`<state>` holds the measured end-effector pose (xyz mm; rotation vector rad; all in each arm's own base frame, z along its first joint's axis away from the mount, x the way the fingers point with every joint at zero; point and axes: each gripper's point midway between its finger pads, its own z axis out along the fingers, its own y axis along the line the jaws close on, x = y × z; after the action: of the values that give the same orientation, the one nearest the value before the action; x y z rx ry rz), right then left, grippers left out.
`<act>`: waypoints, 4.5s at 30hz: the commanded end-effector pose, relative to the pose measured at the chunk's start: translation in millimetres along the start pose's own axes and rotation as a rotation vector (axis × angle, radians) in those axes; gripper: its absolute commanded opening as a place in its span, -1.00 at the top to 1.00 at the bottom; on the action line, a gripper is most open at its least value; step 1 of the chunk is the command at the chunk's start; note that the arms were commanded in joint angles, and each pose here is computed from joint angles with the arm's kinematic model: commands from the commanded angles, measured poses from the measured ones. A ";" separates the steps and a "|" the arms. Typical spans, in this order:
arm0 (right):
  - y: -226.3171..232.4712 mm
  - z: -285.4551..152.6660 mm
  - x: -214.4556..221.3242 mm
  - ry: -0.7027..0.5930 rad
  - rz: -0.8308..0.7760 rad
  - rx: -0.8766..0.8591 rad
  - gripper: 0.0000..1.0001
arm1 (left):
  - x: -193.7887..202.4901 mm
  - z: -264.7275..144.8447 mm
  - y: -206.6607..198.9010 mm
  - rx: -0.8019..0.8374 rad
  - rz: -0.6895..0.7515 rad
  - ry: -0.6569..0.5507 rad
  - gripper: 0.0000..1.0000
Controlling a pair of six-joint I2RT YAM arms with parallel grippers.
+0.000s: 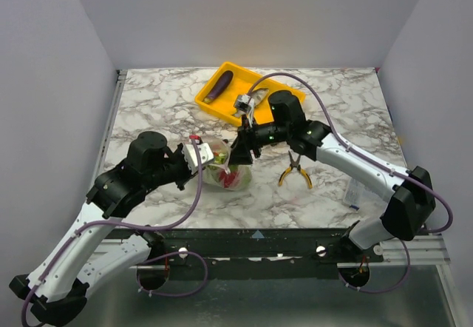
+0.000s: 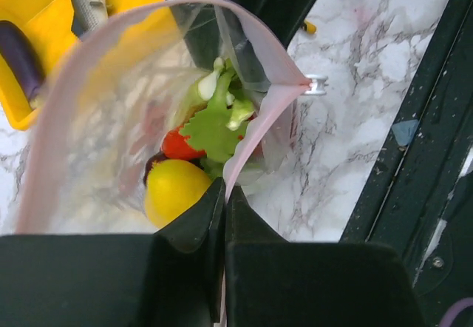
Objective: Place the food in the zip-top bag and seal the zipper
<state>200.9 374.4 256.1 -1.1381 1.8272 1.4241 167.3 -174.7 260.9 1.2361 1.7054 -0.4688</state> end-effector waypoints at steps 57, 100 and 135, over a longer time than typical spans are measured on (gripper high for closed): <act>41.1 -15.6 -32.1 -0.320 -0.455 0.119 0.99 | -103.2 -58.3 -19.4 0.057 -0.168 -0.391 -0.01; 74.7 -32.4 -20.7 -0.147 -0.395 -0.029 0.10 | -90.0 2.8 -29.1 0.284 -0.087 -0.224 0.90; 68.4 -29.7 -31.2 -0.156 -0.300 0.019 0.99 | -117.7 -5.6 -39.0 0.391 -0.254 -0.205 0.22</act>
<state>156.0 363.4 311.3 -1.2238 1.5127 1.2940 143.3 -249.0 347.3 1.1825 1.6732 -1.0538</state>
